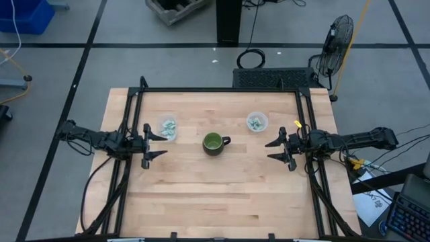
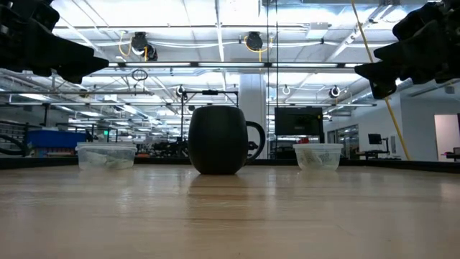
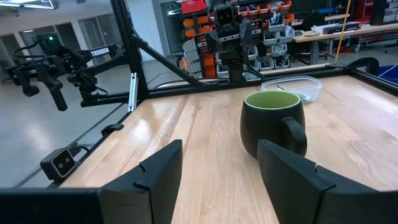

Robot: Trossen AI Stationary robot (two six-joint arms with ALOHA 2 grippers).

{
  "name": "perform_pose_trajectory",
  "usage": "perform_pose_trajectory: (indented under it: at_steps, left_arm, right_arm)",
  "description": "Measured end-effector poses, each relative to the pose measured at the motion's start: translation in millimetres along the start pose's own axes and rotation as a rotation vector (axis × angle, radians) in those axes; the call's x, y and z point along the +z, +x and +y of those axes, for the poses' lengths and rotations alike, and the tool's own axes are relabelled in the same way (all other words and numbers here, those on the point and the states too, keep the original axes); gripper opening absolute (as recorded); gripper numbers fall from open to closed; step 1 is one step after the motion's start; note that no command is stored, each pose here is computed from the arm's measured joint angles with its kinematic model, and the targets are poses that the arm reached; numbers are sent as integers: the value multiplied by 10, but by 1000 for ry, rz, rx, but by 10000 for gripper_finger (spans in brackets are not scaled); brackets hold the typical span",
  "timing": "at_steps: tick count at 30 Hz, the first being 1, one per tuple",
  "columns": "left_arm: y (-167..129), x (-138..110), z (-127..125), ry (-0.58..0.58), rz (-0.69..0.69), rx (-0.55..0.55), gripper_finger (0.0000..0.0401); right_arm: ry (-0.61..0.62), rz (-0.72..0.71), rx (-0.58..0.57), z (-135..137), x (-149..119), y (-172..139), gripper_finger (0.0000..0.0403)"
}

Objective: Pick and place items into bin
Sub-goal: Return to Home Position

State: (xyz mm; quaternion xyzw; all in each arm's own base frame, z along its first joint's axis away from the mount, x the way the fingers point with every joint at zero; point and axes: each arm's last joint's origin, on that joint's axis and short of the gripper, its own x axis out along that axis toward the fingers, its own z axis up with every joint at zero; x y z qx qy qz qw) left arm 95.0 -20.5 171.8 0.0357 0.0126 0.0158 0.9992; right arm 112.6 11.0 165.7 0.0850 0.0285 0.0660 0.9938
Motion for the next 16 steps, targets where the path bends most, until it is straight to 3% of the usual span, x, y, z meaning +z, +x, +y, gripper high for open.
perform_pose_trajectory:
  at_steps: [16]
  left_arm:
    - [0, 0, 0, 0, 0, 0, 244]
  right_arm:
    - [0, 0, 1, 0, 0, 0, 201]
